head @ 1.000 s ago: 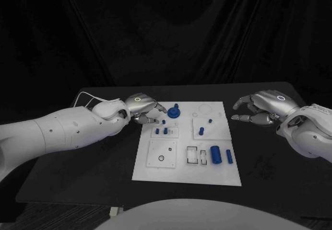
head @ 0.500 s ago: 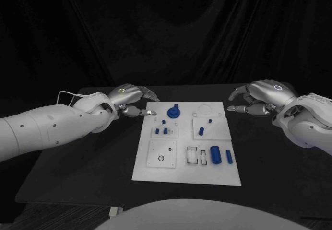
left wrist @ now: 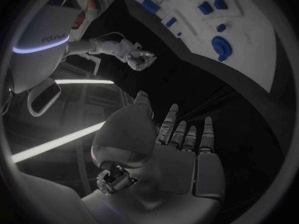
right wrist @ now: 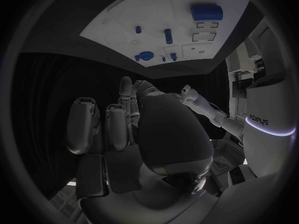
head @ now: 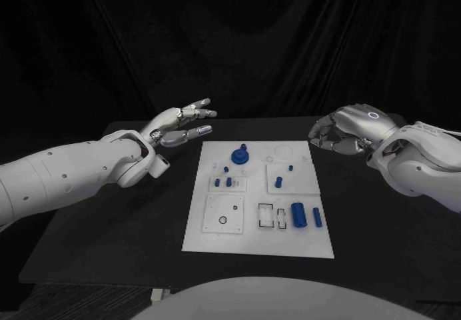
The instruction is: Assemble the parts on the task board
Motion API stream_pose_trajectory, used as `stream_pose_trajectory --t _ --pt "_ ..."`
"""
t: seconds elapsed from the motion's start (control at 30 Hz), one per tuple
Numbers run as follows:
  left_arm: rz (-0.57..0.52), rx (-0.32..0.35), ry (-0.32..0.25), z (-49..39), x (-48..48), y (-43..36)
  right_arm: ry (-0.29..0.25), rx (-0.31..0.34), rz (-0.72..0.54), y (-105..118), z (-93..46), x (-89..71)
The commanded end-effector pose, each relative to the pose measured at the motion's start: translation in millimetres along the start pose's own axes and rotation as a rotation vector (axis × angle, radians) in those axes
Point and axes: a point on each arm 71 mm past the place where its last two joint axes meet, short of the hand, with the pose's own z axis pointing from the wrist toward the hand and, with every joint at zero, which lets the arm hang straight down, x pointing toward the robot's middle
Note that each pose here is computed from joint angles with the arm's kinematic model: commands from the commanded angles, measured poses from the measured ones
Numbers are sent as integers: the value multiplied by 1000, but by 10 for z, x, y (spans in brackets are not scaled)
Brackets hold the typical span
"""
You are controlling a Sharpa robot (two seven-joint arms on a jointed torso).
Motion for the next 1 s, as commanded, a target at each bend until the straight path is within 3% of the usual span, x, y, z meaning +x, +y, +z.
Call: stream_pose_trajectory --t 0.03,0.33,0.73,1.0 --pt "-361 126 -55 -5 -34 -100 16 -31 -5 24 37 13" --pt "-509 144 -57 -40 -16 -123 94 -50 -3 93 165 126" --pt "-540 144 -46 -50 0 -111 256 -28 -1 140 254 362" --pt "-553 146 -39 -65 30 -100 296 -34 1 186 316 457"
